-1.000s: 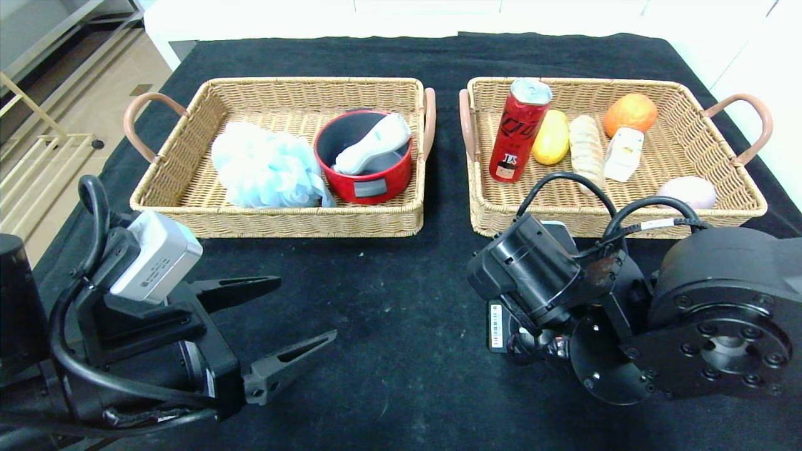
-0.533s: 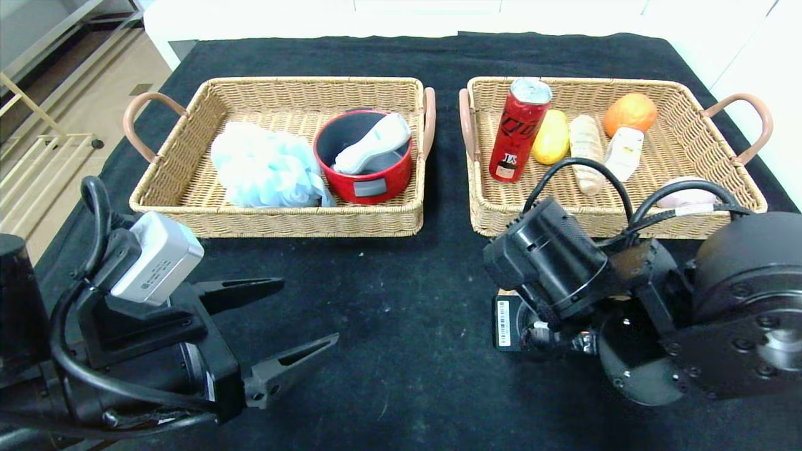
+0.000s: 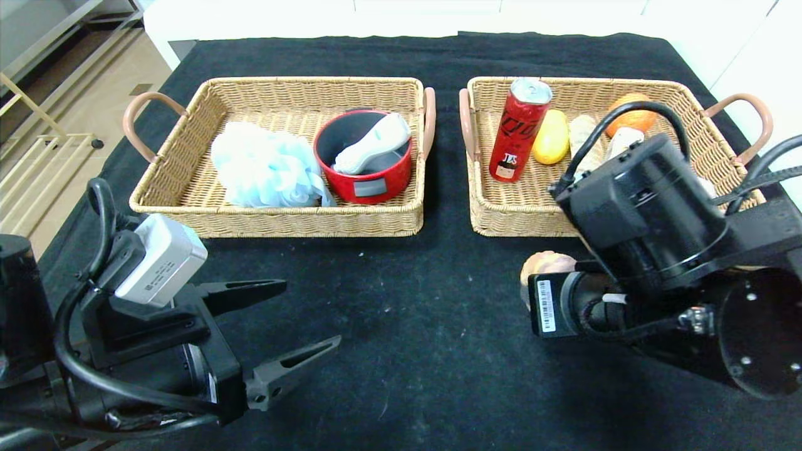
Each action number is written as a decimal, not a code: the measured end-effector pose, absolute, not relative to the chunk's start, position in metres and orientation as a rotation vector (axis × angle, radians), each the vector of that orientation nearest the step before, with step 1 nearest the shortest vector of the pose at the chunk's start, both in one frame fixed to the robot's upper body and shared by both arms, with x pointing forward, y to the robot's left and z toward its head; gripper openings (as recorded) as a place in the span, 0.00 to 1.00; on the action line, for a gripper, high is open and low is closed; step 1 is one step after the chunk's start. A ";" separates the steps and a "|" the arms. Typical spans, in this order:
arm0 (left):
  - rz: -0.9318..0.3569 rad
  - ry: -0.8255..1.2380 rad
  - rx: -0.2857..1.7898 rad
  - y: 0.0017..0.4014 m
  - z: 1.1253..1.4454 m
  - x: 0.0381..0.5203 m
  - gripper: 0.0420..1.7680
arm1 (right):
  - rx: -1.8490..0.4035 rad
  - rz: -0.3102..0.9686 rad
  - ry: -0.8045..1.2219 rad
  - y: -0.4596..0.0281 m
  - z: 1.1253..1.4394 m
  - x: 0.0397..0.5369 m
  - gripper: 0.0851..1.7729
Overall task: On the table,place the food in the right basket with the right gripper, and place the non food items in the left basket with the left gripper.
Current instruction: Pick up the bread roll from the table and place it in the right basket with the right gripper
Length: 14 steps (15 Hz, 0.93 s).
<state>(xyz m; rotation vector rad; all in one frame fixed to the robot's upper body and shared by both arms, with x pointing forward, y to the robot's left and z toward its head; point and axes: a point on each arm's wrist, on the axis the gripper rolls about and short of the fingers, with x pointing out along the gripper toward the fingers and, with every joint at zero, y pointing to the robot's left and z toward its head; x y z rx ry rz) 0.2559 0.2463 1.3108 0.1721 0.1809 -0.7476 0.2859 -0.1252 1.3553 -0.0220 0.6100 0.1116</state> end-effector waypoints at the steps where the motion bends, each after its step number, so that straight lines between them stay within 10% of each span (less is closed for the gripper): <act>1: -0.749 0.180 0.172 0.246 1.311 0.256 0.97 | -0.040 0.125 0.593 -0.131 1.362 0.282 0.47; 14: -0.741 0.136 0.175 0.248 1.320 0.252 0.97 | -0.156 0.111 0.465 -0.212 1.405 0.289 0.47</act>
